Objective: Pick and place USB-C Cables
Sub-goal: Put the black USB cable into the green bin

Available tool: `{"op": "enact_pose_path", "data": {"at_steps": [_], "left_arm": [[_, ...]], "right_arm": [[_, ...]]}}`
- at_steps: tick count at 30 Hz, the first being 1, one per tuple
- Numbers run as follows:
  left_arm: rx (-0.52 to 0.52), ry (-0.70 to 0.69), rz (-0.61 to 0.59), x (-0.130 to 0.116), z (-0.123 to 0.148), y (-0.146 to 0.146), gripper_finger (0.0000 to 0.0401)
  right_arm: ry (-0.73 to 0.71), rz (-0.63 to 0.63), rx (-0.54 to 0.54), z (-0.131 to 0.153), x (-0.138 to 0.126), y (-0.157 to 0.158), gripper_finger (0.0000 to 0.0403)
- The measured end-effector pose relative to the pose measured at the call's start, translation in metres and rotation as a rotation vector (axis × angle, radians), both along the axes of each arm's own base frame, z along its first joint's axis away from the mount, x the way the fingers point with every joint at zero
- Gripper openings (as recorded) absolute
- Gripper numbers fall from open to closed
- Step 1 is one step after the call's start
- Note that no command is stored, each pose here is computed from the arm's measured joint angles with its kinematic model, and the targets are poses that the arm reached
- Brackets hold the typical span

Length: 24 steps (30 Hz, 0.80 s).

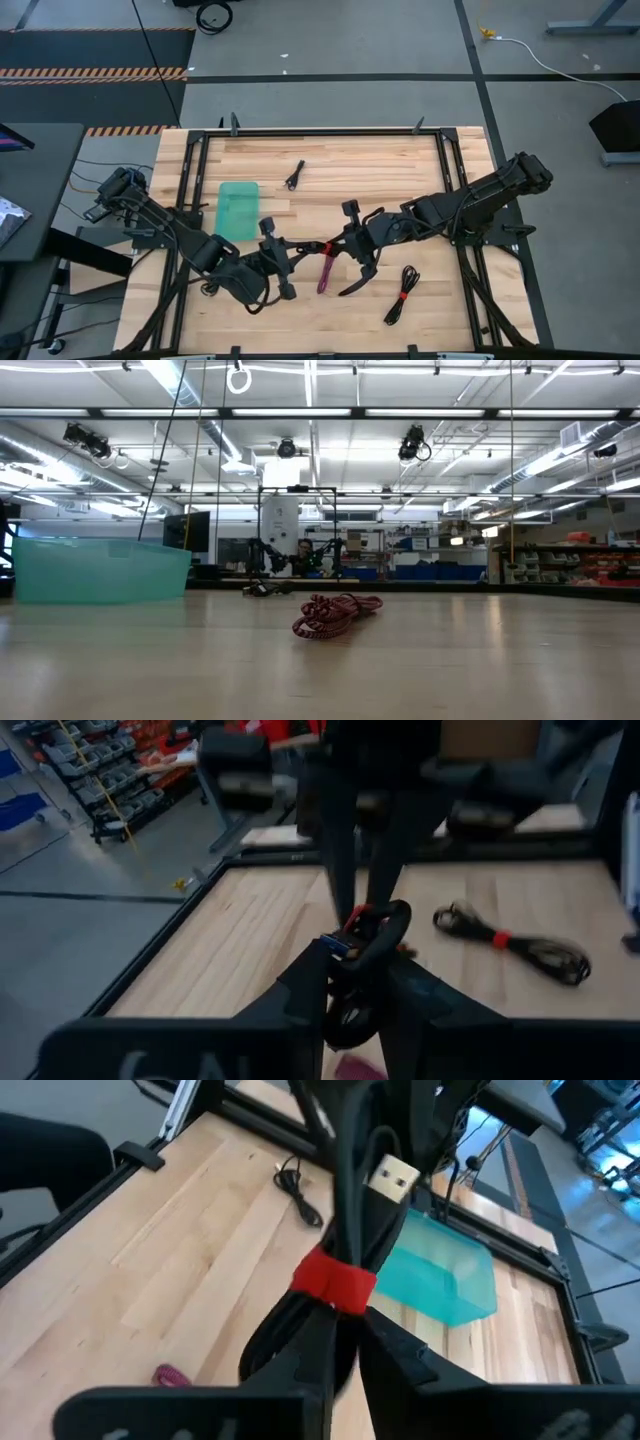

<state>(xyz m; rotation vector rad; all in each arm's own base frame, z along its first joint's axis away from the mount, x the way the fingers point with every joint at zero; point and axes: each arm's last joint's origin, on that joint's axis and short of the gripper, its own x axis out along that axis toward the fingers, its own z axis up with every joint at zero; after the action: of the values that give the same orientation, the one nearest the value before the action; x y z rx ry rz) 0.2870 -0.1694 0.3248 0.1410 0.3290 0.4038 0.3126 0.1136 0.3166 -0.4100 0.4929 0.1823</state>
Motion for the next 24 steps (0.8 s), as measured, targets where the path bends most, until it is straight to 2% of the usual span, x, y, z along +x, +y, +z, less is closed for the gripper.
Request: {"op": "enact_pose_path", "data": {"at_steps": [3, 7, 14, 18, 24], "left_arm": [[0.007, 0.062, 0.023, -0.004, -0.008, 0.003, 0.0056], [-0.039, 0.121, 0.071, -0.011, -0.018, 0.007, 0.0054], [-0.037, 0.288, 0.186, -0.034, -0.035, 0.018, 0.0054], [-0.042, 0.377, 0.317, -0.052, -0.042, 0.031, 0.0053], [-0.003, 0.442, 0.461, -0.074, -0.041, 0.042, 0.0054]], "right_arm": [[0.018, 0.002, 0.007, -0.001, -0.001, 0.0, 0.0071], [0.028, -0.004, 0.004, -0.002, -0.002, 0.0, 0.0116], [0.069, -0.096, 0.054, -0.006, -0.004, -0.002, 0.0193], [0.105, -0.12, 0.09, -0.016, -0.006, -0.003, 0.0213], [0.172, -0.138, 0.097, -0.038, -0.011, -0.004, 0.0218]]}}
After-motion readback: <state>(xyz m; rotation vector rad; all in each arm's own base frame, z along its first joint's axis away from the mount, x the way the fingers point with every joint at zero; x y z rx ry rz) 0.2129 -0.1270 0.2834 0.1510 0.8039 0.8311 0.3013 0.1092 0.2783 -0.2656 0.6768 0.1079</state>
